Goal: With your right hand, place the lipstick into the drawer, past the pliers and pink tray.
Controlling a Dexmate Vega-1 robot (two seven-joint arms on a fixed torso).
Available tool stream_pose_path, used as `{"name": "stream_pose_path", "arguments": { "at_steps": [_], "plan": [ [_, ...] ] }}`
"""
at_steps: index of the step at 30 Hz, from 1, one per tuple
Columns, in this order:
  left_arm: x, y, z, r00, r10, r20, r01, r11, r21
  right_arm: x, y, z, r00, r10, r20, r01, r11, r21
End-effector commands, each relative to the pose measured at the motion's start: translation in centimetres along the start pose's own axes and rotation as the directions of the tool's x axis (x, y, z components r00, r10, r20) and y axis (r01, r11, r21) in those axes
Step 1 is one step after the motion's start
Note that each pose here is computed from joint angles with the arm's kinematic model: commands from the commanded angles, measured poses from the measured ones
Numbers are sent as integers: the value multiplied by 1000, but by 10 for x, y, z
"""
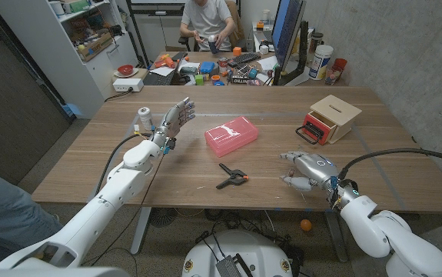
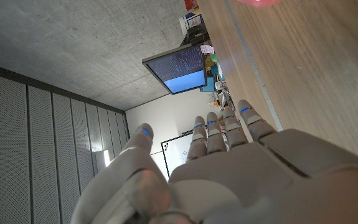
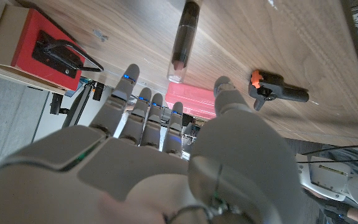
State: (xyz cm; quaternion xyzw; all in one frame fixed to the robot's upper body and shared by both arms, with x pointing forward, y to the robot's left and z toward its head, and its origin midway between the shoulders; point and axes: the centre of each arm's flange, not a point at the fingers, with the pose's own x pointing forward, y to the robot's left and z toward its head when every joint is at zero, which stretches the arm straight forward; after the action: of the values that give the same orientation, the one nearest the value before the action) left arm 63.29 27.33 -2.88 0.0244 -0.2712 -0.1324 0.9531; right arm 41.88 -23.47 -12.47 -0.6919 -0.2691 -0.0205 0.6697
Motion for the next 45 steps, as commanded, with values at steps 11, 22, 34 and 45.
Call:
{"name": "stream_pose_path", "arguments": {
  "at_steps": [11, 22, 34, 45],
  "plan": [
    [-5, 3, -7, 1000, 16, -16, -17, 1000, -17, 4, 12, 0, 998, 55, -13, -55, 998, 11],
    [-6, 2, -10, 1000, -10, -11, 10, 998, -60, 10, 11, -5, 997, 77, -9, -77, 997, 5],
    [-9, 3, 1, 999, -39, 34, 43, 992, -121, 11, 15, -14, 996, 87, -29, -87, 996, 22],
    [-6, 1, -1, 999, -36, 18, 38, 993, -115, 8, 18, -11, 994, 100, -38, -100, 995, 12]
  ]
}}
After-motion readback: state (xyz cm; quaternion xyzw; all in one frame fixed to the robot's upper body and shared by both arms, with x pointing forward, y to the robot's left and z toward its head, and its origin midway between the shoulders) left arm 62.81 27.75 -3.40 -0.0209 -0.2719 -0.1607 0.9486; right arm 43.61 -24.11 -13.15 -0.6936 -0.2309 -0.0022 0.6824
